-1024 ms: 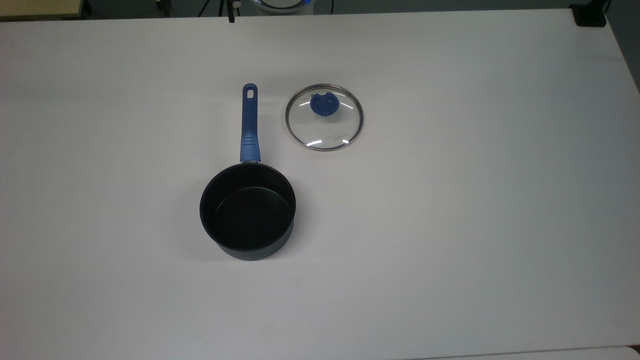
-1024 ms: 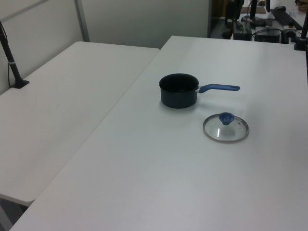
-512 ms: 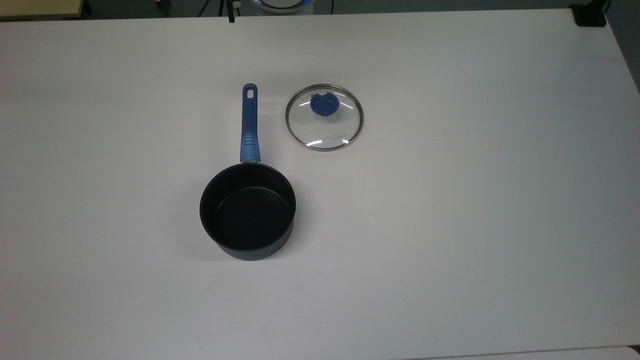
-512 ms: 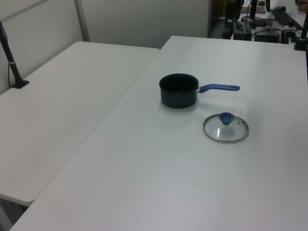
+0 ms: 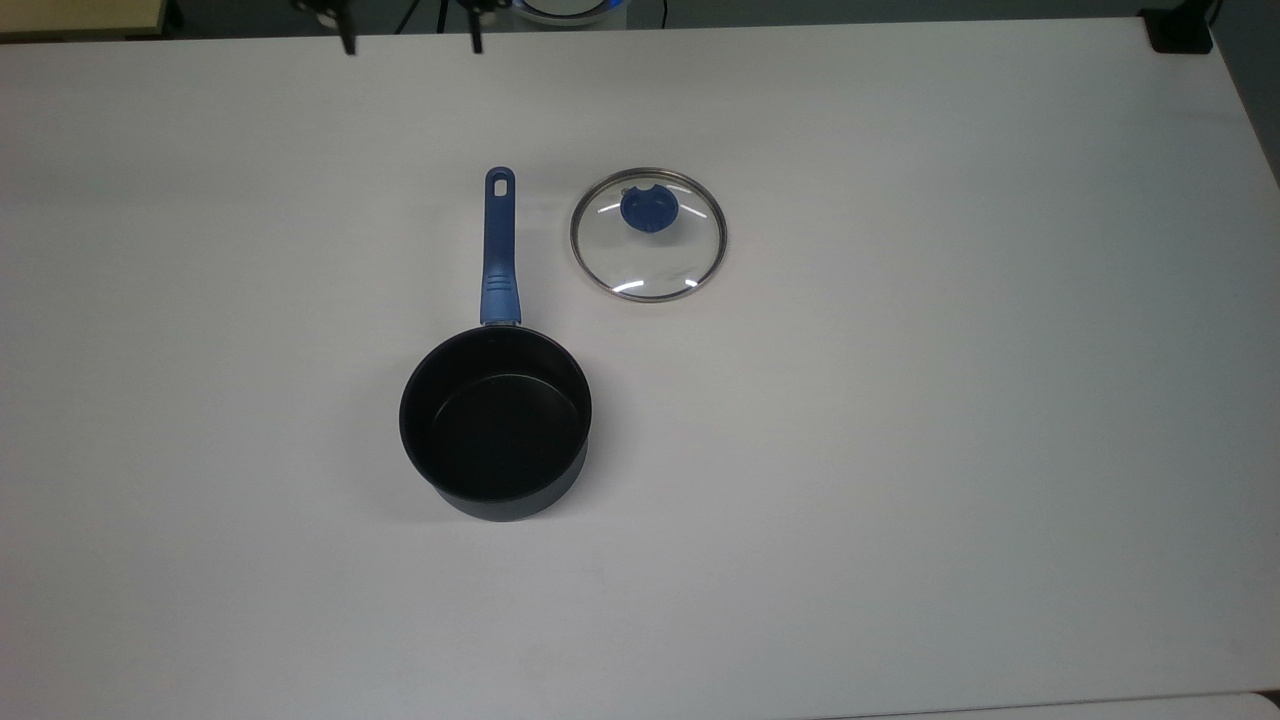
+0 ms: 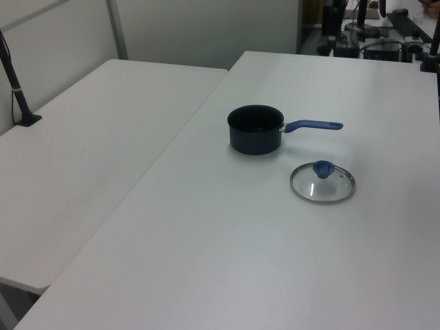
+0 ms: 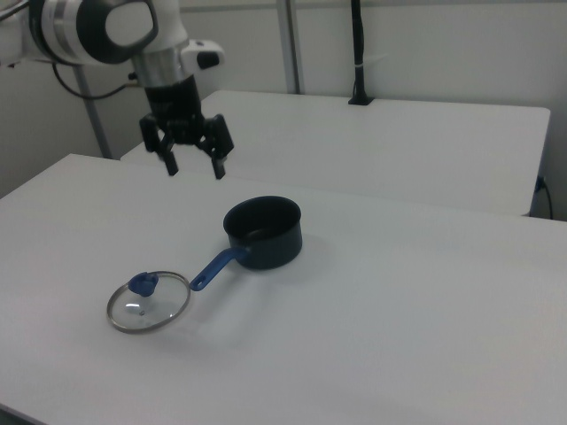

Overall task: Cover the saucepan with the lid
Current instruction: 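Move the gripper down over the blue knob of the glass lid, then close the gripper on the blue knob and lift the lid, then carry the glass lid over the saucepan and lower it onto the rim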

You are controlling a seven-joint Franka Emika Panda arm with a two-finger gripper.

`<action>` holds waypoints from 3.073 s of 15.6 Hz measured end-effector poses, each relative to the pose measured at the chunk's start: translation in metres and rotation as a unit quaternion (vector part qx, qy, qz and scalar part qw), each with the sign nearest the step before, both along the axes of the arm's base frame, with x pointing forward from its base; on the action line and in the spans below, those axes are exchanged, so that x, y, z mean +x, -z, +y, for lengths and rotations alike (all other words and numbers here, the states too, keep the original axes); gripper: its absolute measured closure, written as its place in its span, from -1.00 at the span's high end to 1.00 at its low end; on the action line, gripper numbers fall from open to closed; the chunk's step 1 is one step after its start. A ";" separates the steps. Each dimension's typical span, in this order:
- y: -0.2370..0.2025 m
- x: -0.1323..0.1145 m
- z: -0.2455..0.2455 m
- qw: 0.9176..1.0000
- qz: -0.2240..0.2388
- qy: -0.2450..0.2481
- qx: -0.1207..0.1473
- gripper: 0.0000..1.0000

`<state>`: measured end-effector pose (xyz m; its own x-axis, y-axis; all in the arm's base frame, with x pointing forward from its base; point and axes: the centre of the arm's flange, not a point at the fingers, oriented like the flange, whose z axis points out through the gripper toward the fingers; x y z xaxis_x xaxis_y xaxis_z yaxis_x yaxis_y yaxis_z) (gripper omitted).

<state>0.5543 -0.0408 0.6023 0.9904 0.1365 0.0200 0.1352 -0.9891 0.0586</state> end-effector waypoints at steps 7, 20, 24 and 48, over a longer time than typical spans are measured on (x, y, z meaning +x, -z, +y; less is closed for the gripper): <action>0.088 -0.018 0.126 0.996 0.077 -0.033 -0.010 1.00; 0.233 -0.014 0.171 0.996 0.094 0.006 0.003 1.00; 0.254 -0.013 0.178 0.995 0.102 0.005 0.005 1.00; 0.058 0.077 0.081 0.991 -0.045 0.118 0.037 -0.11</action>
